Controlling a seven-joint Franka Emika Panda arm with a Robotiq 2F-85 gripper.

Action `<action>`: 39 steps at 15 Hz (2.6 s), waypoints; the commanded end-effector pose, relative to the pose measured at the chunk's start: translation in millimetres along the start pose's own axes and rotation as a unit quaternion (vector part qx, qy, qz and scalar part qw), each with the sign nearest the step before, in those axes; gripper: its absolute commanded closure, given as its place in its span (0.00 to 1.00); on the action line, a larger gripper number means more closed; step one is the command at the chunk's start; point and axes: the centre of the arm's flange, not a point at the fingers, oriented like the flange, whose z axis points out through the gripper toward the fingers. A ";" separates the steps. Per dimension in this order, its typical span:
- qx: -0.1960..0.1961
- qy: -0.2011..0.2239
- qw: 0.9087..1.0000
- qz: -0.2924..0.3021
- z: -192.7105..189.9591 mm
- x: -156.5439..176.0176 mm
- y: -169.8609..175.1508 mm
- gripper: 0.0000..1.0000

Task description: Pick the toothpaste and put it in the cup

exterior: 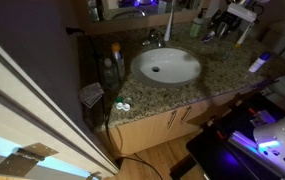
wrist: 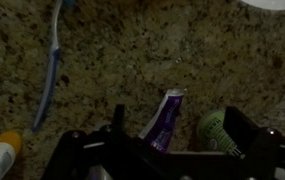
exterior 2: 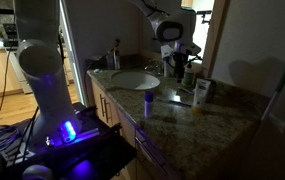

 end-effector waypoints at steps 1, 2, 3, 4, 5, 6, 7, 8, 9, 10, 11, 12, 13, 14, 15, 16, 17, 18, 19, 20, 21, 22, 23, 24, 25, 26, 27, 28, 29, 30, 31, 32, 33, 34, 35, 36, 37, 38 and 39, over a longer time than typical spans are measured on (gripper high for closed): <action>0.003 0.005 1.000 0.002 2.8 0.4 -1.4 0.00; 0.005 0.007 1.000 0.002 3.2 0.2 -3.2 0.00; 0.006 0.008 1.000 0.002 2.9 0.1 -4.3 0.00; 0.006 0.009 1.000 0.002 2.8 0.2 -4.4 0.00; -0.020 -0.006 1.000 0.010 16.3 6.2 -7.3 0.00; -0.024 -0.004 1.000 0.017 33.2 10.7 -10.8 0.00; -0.022 -0.006 0.999 0.024 46.2 12.2 -14.3 0.00; -0.022 -0.004 0.999 0.033 57.0 12.9 -17.5 0.00; -0.018 -0.011 0.999 0.036 66.2 12.5 -20.9 0.00; -0.015 -0.005 0.999 0.041 74.4 12.6 -25.0 0.00; -0.017 -0.001 0.999 0.045 80.8 13.4 -28.5 0.00; -0.021 0.006 0.998 0.051 87.0 16.1 -29.9 0.00; -0.024 0.012 0.998 0.058 91.3 19.1 -30.9 0.00; -0.027 0.015 0.997 0.065 96.4 22.8 -30.5 0.00; -0.031 0.022 0.997 0.073 100.7 26.2 -29.8 0.00; -0.032 0.025 0.996 0.079 103.8 29.0 -28.7 0.00; -0.035 0.028 0.995 0.083 106.7 30.6 -27.9 0.00; -0.038 0.030 0.995 0.086 109.9 32.3 -26.8 0.06; -0.039 0.030 0.995 0.087 111.3 34.3 -26.7 0.26; -0.038 0.033 0.995 0.091 108.5 35.9 -27.5 0.31; -0.038 0.034 0.994 0.092 107.4 37.3 -27.4 0.40; -0.039 0.036 0.994 0.093 106.5 38.3 -27.4 0.47; -0.039 0.038 0.994 0.094 105.8 38.8 -26.9 0.53; -0.040 0.038 0.994 0.095 105.4 39.5 -26.1 0.60; -0.042 0.038 0.994 0.096 105.5 40.6 -25.4 0.68; -0.043 0.039 0.994 0.097 105.6 40.7 -24.5 0.73; -0.043 0.039 0.994 0.097 105.7 40.7 -23.4 0.81; -0.044 0.038 0.993 0.099 105.7 40.7 -22.2 0.88; -0.044 0.038 0.993 0.099 105.2 41.2 -20.9 0.95; -0.045 0.036 0.993 0.100 102.6 41.2 -19.0 0.99; -0.043 0.028 0.994 0.096 97.7 39.7 -17.3 1.00; -0.043 0.014 0.995 0.090 86.5 38.3 -14.2 1.00; -0.045 0.001 0.996 0.082 74.3 37.6 -10.9 1.00; -0.040 -0.011 0.996 0.075 61.0 37.1 -6.3 0.99; -0.041 -0.026 0.997 0.065 46.7 37.0 0.0 0.99; -0.035 -0.048 0.997 0.051 28.6 37.5 7.7 0.99; -0.026 -0.064 0.997 0.042 11.8 38.6 15.3 0.99; -0.019 -0.081 0.996 0.033 -7.3 40.2 23.9 0.99; -0.006 -0.097 0.995 0.021 -28.7 42.9 33.2 0.99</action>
